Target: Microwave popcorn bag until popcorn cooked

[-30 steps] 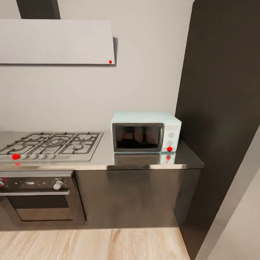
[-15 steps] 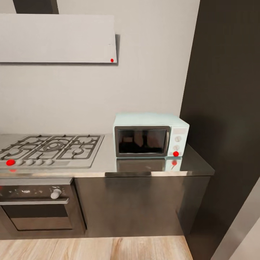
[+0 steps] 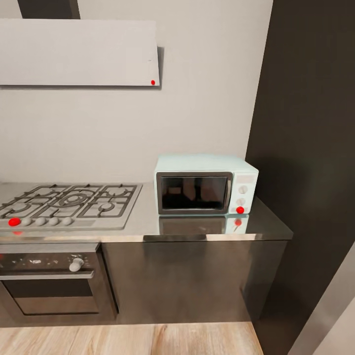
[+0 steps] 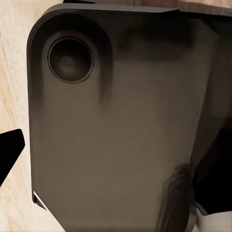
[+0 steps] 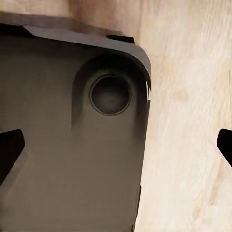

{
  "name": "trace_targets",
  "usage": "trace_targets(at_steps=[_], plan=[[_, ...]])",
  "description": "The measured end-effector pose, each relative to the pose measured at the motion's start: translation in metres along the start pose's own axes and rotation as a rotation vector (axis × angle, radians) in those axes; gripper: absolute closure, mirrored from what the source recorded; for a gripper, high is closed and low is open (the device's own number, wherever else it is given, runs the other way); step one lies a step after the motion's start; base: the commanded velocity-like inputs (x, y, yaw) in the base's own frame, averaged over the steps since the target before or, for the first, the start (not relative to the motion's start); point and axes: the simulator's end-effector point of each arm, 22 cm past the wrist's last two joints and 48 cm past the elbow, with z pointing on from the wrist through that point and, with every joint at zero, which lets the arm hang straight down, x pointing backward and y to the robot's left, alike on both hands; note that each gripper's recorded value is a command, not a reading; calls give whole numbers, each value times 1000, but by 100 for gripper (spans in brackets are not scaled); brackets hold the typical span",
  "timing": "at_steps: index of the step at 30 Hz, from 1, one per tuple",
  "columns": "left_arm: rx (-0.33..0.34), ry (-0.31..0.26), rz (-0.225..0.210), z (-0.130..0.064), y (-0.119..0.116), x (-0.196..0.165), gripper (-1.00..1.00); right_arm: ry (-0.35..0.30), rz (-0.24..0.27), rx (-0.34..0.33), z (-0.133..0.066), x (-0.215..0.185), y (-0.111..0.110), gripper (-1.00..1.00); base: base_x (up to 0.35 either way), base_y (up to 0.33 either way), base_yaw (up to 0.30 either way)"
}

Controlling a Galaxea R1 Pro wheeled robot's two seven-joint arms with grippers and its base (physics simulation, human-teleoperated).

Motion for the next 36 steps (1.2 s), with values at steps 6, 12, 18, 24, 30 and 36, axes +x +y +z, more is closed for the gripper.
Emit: trace_targets(at_steps=[6,12,18,24,30,36], plan=[[-1,0,-1,0,0,0,-100,-305,5,0,-61,-245,-3,-100,0,0,0],[0,-1,-2,0,0,0,-100,-509,23,9,-241,-393,-15,-100,0,0,0],[0,-1,-2,0,0,0,-100,-746,32,28,-376,-535,-30,-100,0,0,0],[0,0,-1,0,0,0,-100,-1072,40,42,-548,-641,-43,-100,0,0,0],[0,0,0,0,0,0,-100,-1121,47,41,-578,-654,-43,-100,0,0,0],[0,-2,0,0,0,-1,-100,-1179,49,34,-551,-669,-35,-100,0,0,0]])
